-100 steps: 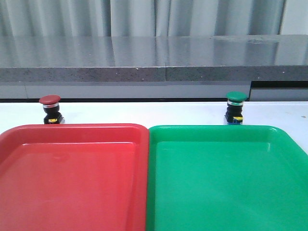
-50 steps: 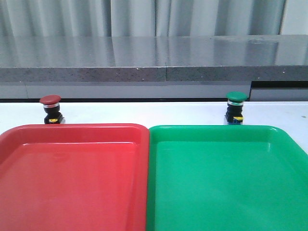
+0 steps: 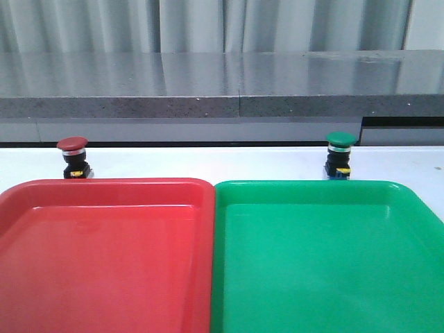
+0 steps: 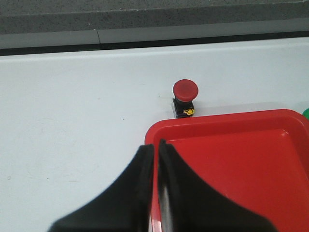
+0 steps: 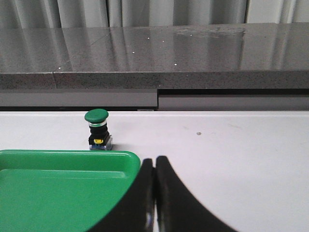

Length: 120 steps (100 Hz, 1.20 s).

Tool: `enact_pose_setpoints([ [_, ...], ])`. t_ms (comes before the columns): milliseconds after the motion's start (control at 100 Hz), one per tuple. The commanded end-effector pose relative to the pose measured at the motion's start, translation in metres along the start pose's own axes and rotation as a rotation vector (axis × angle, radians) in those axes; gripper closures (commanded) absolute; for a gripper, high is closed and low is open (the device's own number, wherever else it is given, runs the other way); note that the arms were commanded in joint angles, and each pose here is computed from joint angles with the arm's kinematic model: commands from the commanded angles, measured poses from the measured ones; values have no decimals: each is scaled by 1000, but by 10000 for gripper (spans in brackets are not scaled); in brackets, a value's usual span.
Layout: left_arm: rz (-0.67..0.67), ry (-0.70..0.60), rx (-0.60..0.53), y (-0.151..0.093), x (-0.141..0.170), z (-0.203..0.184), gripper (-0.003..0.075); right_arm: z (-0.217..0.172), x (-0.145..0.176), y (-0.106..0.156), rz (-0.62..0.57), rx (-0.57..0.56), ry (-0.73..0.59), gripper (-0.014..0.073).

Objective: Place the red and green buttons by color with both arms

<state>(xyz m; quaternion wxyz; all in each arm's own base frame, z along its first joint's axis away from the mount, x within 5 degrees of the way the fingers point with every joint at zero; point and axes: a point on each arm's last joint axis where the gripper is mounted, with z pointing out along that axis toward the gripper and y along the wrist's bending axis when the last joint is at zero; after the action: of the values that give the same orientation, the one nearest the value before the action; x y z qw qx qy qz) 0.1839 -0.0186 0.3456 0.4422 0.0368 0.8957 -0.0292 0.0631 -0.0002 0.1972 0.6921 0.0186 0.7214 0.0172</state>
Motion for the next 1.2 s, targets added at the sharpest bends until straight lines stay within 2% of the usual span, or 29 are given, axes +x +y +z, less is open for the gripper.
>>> enact_pose_setpoints([
  [0,-11,-100,19,-3,-15,-9,533,0,-12,2,-14,-17,-91,655],
  [160,-18,-100,25,-3,-15,-9,169,0,-12,2,-14,-17,-91,655],
  [210,-18,-101,24,-3,-16,-8,98,0,-12,2,-14,-17,-91,655],
  [260,-19,-103,25,-3,-16,-6,62,0,-12,2,-14,-17,-91,655],
  [490,-82,-63,66,-8,-31,27,59,0,-12,2,-14,-17,-91,655],
  [750,-31,12,122,-32,-62,84,59,0,-12,2,-14,-17,-91,655],
  [930,-29,65,123,-38,-79,130,59,0,-12,2,-14,-17,-91,655],
  [1190,-30,146,118,-42,-82,182,59,0,-12,2,-14,-17,-91,655],
])
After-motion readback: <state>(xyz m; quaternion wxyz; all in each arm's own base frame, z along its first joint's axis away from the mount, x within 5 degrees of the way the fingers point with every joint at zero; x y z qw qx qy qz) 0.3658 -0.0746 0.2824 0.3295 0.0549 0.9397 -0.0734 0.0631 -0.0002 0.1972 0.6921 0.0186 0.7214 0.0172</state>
